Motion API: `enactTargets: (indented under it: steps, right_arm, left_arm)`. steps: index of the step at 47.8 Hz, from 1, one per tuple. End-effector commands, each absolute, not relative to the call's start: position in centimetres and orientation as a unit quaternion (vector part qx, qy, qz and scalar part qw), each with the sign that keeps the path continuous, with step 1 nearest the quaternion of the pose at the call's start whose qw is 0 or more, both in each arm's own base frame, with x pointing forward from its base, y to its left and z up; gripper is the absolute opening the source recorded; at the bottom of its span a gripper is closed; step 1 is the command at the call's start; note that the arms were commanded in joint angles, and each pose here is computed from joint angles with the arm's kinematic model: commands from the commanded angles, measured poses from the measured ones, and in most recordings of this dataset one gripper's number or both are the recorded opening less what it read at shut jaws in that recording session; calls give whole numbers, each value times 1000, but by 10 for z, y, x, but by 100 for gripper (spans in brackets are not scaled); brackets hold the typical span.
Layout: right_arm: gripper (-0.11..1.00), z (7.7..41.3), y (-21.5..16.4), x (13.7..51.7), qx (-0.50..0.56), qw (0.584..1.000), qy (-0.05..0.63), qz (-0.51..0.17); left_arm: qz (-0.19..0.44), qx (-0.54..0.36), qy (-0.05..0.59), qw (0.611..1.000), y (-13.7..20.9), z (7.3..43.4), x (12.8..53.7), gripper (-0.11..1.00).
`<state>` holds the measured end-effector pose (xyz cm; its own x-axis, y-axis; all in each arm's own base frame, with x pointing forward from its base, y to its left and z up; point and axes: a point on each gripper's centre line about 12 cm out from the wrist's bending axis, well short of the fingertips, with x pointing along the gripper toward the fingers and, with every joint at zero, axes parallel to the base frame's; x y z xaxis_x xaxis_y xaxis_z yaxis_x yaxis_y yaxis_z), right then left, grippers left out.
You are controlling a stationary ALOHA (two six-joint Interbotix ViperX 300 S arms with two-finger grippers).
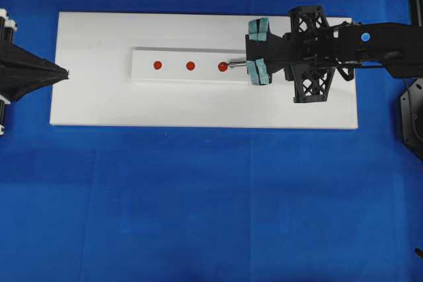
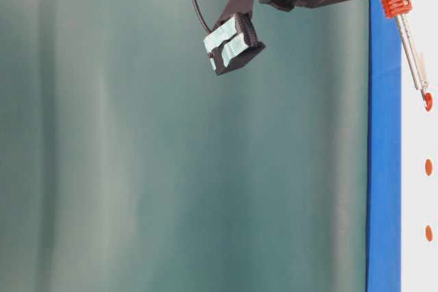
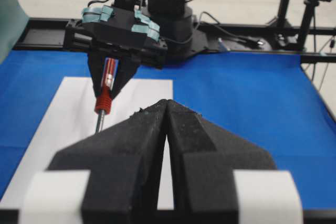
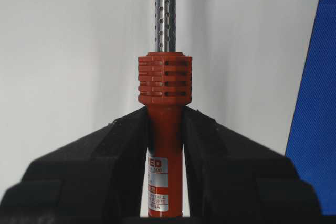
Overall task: Touch the tip of the soldering iron to the mark.
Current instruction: 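Lower the iron tip onto the rightmost red dot, then lift the iron and carry it back to the table front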
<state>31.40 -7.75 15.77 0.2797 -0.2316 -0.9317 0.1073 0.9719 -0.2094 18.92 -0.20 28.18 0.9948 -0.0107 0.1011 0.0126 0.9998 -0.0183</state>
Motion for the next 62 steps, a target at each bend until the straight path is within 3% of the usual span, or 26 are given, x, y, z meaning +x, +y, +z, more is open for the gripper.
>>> enactTargets:
  steps: [1,28,62]
  right_arm:
    - [7,164,-78,317,-52,805,582,-108]
    - [7,169,-79,318,-52,806,579,-110]
    - [7,282,-84,298,-58,834,526,-160]
  left_arm:
    - [-7,-8,-57,998,-2,286,191,0]
    - [-7,-7,-57,998,-2,286,191,0]
    - [-7,-8,-64,998,-2,288,190,0]
